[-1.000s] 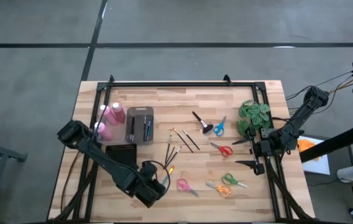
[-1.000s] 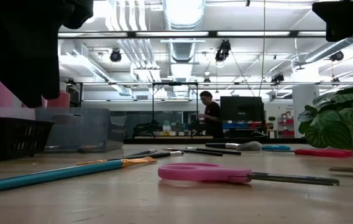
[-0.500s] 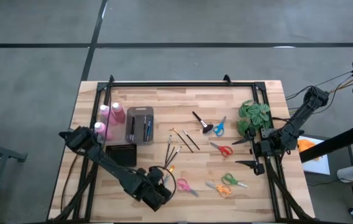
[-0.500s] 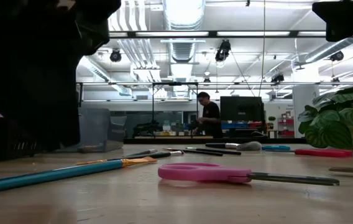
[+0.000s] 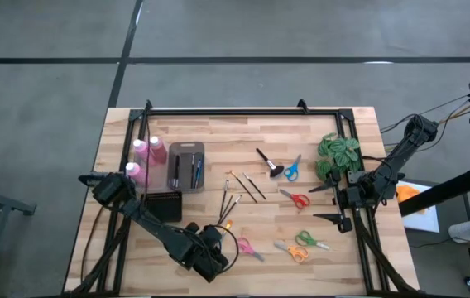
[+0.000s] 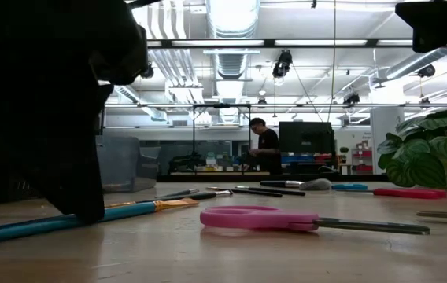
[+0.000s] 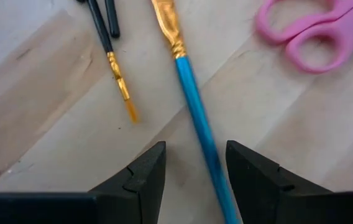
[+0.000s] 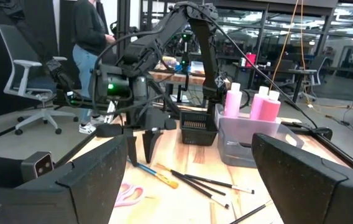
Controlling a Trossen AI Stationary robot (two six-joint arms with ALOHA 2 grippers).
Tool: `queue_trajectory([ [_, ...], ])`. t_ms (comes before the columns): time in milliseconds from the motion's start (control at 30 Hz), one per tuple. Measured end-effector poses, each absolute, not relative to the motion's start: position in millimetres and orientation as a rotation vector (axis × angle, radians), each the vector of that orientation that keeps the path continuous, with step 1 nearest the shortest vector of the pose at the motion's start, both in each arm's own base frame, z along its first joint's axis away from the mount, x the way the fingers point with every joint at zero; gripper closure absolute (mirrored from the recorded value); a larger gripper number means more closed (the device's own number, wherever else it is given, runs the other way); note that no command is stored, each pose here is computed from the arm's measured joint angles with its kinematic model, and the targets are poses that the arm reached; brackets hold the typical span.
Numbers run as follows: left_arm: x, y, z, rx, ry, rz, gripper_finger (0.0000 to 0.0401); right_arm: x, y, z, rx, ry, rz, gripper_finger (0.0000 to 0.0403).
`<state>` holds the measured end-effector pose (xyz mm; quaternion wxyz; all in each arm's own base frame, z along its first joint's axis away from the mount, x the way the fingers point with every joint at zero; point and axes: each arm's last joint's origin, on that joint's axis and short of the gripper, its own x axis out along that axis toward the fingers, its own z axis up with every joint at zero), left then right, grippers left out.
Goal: Pick & Place Paint Supplies
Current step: Put the left blue brush into the black bin
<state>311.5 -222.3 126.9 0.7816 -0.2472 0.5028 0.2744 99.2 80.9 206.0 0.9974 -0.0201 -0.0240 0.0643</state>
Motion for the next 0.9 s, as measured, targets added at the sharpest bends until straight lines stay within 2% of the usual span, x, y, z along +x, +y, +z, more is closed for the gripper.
queue_trajectory([
  [433, 310.3, -218.8, 124.2, -0.539, 1.114, 0.638, 0.024, 99.2, 81.0, 205.9, -0.041, -0.048, 0.129, 0.0062],
  [733, 308.3, -216.6, 123.6, -0.543, 1.121, 0.674, 0.033, 99.2, 81.0, 205.9, -0.04, -0.047, 0.129, 0.0062],
  [900, 307.9, -216.1, 123.4, -0.539, 1.124, 0.677, 0.0367, 99.2, 81.0, 205.9, -0.039, -0.047, 0.129, 0.0062],
])
